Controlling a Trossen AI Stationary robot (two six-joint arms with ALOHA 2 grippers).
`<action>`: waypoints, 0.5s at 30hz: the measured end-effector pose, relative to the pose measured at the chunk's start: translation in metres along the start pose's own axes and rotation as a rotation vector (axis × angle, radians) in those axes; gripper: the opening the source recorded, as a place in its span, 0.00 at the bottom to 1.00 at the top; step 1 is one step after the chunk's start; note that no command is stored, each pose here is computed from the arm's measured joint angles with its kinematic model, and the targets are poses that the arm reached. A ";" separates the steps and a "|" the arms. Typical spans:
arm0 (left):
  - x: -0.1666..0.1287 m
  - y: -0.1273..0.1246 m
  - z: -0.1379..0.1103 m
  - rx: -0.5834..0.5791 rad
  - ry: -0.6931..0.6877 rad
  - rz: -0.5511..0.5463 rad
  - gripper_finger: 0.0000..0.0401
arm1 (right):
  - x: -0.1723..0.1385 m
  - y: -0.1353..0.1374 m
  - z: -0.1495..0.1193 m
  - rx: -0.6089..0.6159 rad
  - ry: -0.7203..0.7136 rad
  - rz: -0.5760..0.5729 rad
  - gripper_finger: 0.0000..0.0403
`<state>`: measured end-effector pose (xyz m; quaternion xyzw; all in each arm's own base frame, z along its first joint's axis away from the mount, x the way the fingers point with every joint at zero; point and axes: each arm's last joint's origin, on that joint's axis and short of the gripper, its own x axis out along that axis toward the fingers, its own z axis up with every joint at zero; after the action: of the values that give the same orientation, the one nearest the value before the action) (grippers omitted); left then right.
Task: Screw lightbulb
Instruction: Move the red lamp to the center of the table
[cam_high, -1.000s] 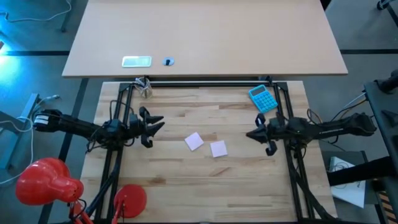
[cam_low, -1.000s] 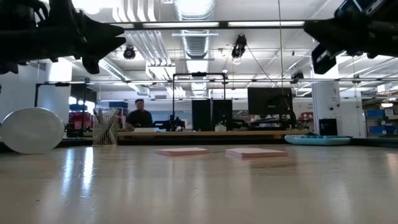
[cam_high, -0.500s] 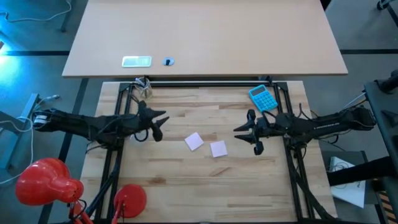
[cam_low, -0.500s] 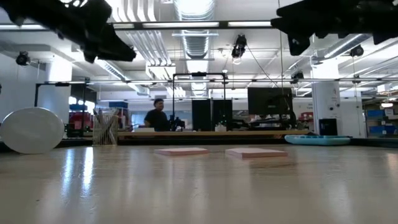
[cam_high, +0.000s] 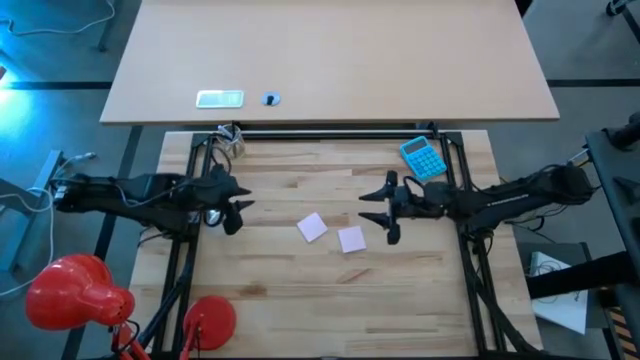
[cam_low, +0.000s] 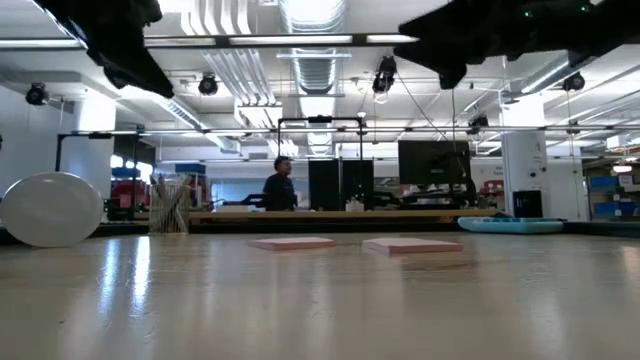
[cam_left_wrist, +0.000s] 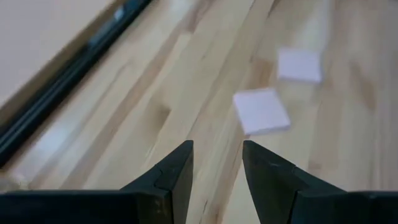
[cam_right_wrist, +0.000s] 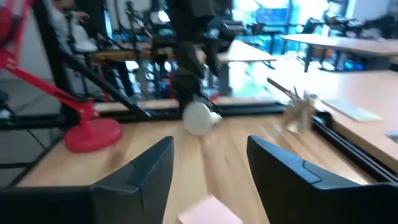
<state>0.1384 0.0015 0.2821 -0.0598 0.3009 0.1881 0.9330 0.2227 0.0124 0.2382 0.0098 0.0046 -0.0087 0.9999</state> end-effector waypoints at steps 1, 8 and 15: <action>0.000 0.000 0.000 0.002 -0.048 -0.018 0.32 | 0.005 0.001 0.000 -0.004 -0.005 0.009 0.51; 0.004 -0.002 -0.024 -0.021 -0.352 -0.316 0.32 | 0.046 0.006 0.005 -0.018 0.019 0.030 0.57; -0.008 0.004 -0.045 -0.043 -0.476 -0.510 0.32 | 0.077 0.015 0.040 -0.048 -0.071 0.169 0.61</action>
<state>0.1059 -0.0073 0.2503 -0.1074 0.0464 -0.0361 0.9925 0.3000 0.0249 0.2775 -0.0141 -0.0313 0.0756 0.9965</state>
